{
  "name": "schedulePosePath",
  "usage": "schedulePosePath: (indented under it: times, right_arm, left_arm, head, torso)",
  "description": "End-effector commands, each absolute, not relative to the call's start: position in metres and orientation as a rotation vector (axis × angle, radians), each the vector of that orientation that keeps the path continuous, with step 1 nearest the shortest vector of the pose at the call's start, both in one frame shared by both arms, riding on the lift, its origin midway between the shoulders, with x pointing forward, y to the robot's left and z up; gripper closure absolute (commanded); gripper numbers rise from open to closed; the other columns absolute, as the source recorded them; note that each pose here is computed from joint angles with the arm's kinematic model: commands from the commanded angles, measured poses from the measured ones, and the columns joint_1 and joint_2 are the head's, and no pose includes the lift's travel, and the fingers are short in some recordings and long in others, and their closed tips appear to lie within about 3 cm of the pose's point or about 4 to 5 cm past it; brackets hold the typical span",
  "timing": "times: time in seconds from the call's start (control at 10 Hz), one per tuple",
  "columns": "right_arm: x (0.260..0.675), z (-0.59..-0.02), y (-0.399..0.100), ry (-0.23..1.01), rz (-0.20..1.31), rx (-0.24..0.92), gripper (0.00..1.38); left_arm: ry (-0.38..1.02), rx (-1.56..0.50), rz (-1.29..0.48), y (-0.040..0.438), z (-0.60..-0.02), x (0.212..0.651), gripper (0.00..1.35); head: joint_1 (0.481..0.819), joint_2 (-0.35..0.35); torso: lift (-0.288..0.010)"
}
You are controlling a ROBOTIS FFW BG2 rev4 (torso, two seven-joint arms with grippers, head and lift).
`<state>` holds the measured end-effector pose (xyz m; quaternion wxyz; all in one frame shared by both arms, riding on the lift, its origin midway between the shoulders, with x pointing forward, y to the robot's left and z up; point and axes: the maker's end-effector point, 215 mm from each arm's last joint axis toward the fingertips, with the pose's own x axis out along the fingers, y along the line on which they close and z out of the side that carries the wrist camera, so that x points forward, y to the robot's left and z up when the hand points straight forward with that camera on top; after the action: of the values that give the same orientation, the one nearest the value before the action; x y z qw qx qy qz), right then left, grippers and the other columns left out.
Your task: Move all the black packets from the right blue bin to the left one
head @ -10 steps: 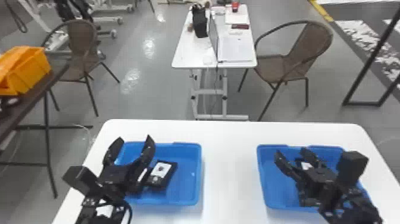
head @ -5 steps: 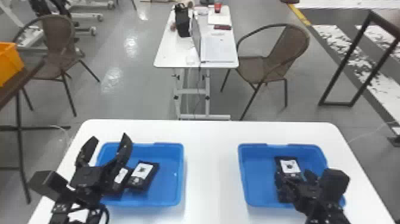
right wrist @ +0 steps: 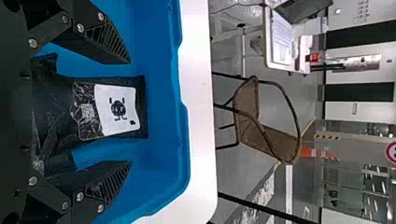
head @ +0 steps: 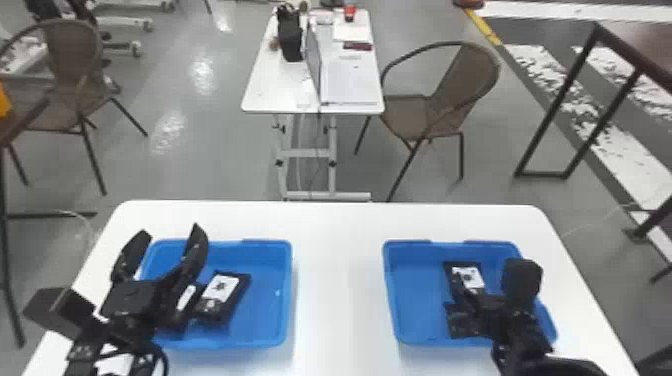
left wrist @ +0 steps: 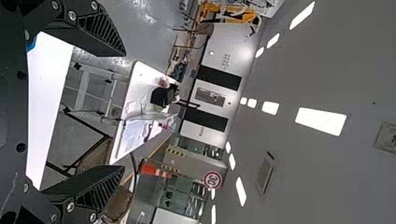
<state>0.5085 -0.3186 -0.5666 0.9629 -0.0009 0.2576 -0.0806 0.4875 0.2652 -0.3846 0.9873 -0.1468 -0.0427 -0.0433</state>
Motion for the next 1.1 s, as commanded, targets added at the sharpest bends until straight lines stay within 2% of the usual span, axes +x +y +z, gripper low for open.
schedulePosePath:
  times: [0.0, 0.7, 0.8, 0.9, 1.0]
  right_arm:
    - [0.507, -0.576, -0.32, 0.575, -0.166, -0.018, 0.29]
    - [0.51, -0.615, -0.32, 0.659, -0.103, 0.05, 0.29]
    - [0.508, -0.618, -0.32, 0.665, -0.106, 0.065, 0.41]
    - [0.508, -0.619, -0.32, 0.672, -0.106, 0.087, 0.89]
    - [0.51, -0.614, -0.318, 0.654, -0.102, 0.089, 1.21]
  left_arm:
    - [-0.084, -0.305, -0.087, 0.264, -0.385, 0.488, 0.18]
    - [-0.077, -0.324, -0.083, 0.264, -0.389, 0.485, 0.18]
    - [-0.078, -0.326, -0.083, 0.264, -0.389, 0.485, 0.18]
    - [-0.08, -0.325, -0.083, 0.264, -0.388, 0.485, 0.18]
    - [-0.08, -0.328, -0.082, 0.264, -0.388, 0.485, 0.18]
  head:
    - [0.695, -0.059]
    - [0.695, -0.057]
    - [0.695, -0.061]
    - [0.695, -0.062]
    - [0.695, -0.062]
  torso:
    - [0.0]
    - [0.0]
    - [0.0]
    - [0.0]
    - [0.0]
